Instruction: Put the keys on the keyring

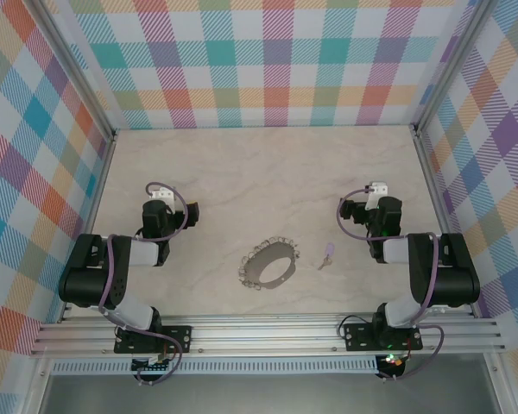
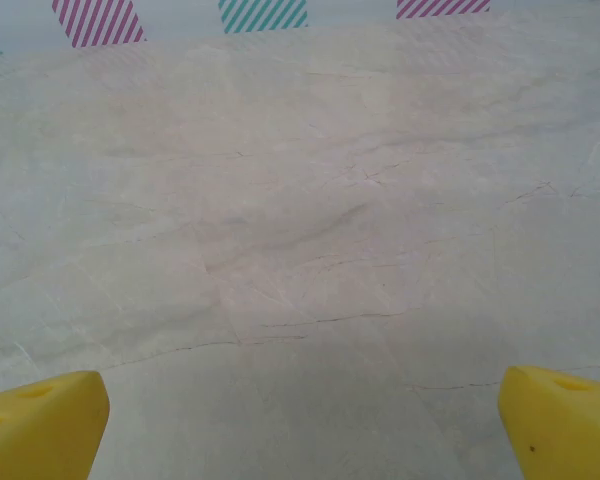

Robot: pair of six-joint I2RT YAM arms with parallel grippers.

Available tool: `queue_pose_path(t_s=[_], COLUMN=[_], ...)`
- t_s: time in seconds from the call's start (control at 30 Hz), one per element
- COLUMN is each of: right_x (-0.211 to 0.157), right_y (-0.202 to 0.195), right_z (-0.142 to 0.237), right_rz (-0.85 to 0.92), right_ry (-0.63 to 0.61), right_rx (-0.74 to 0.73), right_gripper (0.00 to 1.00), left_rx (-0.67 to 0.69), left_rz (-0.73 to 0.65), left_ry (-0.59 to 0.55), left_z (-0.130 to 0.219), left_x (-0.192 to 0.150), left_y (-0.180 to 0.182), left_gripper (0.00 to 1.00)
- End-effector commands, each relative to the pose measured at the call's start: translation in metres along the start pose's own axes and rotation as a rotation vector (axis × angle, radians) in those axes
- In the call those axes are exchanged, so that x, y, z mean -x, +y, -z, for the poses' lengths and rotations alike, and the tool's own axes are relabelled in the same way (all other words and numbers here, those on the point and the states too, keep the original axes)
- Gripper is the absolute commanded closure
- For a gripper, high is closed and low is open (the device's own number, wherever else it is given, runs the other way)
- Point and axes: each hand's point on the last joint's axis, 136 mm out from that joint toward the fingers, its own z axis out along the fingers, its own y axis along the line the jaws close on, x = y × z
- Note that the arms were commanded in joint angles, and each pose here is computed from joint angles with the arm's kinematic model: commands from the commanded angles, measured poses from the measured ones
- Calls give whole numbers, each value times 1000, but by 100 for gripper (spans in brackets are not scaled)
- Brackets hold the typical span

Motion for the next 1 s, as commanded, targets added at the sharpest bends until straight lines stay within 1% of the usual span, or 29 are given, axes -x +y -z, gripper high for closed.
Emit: queue_pose_path(t_s=[0.0,0.73,0.87,0.97], right_x=[9,9,20,31], right_y=[1,1,1,-4], right_z=[0,0,10,22], right_rz=[9,-7,-1,-34], right_ry=[-24,-20,-53,-32], right_rx=[14,29,19,-20], right_gripper=[0,0,0,0], left_rx=[2,2,34,61], left_rz=[15,15,5,4], left_ry=[-17,-15,-18,9], left_z=[-3,-3,0,2], left_x=[8,7,13,21], left_y=[3,3,4,6], left_gripper=[0,0,1,1])
